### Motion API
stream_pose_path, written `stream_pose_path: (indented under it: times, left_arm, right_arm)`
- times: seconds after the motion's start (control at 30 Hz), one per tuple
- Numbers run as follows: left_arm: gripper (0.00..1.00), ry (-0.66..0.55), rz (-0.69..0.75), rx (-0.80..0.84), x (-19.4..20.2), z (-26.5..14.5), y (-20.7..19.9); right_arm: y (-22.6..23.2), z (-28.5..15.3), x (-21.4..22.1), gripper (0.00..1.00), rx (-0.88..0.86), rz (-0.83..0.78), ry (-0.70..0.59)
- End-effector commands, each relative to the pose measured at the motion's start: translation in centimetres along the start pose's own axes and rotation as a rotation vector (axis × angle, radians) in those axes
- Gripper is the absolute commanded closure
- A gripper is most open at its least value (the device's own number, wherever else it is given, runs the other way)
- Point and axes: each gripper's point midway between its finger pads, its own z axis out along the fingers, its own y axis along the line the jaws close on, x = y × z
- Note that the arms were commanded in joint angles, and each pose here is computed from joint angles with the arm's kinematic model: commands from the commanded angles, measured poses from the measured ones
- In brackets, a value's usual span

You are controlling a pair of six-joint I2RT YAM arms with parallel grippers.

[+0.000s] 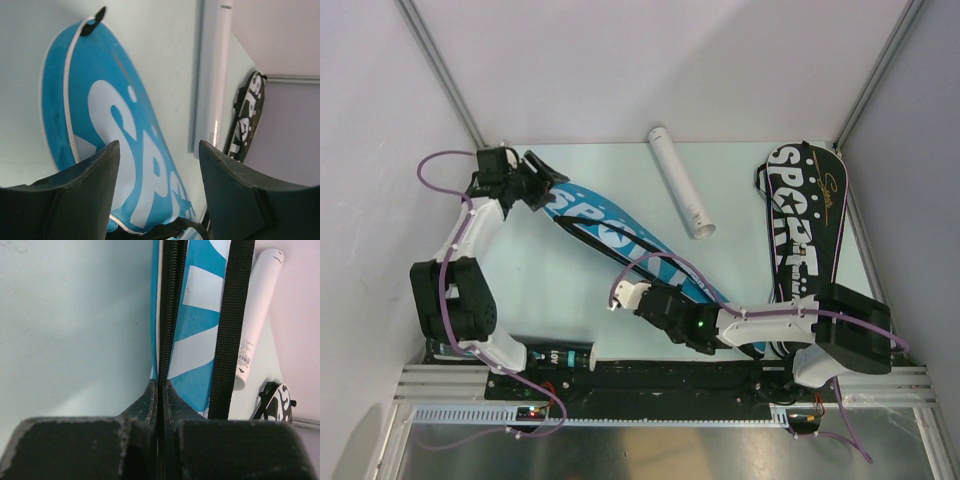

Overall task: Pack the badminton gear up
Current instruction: Adjust the racket bag at the center of the board.

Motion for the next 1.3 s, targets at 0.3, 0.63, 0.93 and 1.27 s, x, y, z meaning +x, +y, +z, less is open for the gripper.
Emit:
stream_pose_path:
  times: [0.3,0.63,0.93,1.27]
  left_arm:
    - [0.32,-0.215,0.174,-0.16,-1.2,-6.1,2.5]
    - [0.33,-0.099,0.097,-0.16,0.9,-4.6,4.2]
    - [0.38,-0.052,0.027,-0.178,2.0,-2.5,6.2]
    - [0.83,-0.07,-0.09,-0.116,1.3,-1.9,6.7]
  right_arm:
    - [-3.0,-0.6,-3.0,1.0,0.036,0.126,-0.135]
    - [-2.8,-0.9,-3.0,1.0,0.018,0.143,-0.162]
    - [-2.0,-0.8,-3.4,1.0,-0.005,0.16,-0.188]
    - [-2.6,-1.2,-3.7,1.0,-0.077,0.222,-0.252]
